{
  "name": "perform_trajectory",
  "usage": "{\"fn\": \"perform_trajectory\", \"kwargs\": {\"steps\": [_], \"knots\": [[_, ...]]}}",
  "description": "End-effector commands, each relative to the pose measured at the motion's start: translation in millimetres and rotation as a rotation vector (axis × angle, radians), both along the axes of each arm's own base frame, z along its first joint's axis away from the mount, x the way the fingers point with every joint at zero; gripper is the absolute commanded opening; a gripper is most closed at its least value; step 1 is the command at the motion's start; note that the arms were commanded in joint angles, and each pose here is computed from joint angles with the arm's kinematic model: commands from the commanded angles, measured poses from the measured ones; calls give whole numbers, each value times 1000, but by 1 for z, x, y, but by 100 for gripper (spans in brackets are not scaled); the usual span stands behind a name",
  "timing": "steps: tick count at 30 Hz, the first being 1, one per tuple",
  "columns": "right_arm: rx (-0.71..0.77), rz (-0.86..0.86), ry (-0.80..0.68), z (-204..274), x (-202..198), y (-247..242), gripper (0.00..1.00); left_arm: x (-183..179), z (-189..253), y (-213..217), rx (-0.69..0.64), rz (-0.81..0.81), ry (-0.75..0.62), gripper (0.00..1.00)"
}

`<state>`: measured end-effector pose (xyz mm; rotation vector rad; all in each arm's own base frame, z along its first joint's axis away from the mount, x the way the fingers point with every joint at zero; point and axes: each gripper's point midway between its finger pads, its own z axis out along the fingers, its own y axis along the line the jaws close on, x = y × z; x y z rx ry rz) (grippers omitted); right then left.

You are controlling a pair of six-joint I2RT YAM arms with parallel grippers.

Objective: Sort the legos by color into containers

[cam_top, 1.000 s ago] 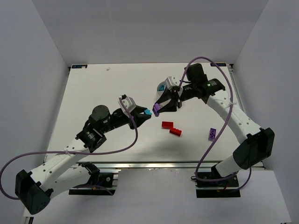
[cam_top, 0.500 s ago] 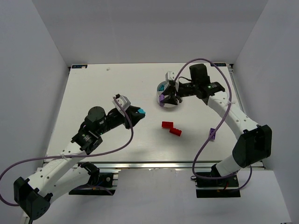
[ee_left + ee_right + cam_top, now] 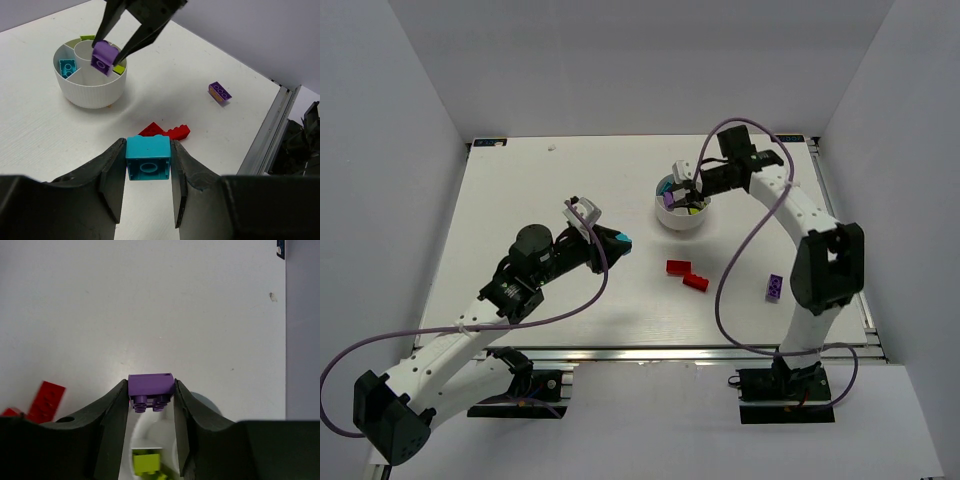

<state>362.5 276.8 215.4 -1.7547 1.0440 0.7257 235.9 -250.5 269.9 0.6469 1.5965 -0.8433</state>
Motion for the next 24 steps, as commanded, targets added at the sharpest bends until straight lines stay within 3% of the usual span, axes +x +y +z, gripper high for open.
{"fn": "perform_trajectory", "kwargs": {"steps": [1, 6, 24], "knots": [[-27, 165, -70, -4, -10, -4, 0, 1, 17, 4, -33, 20, -26, 0], [-81, 220, -163, -13, 14, -2, 0, 1, 16, 5, -45, 26, -25, 0], [-185, 192, -163, -59, 40, -10, 0, 5, 17, 1, -43, 20, -30, 0]]}}
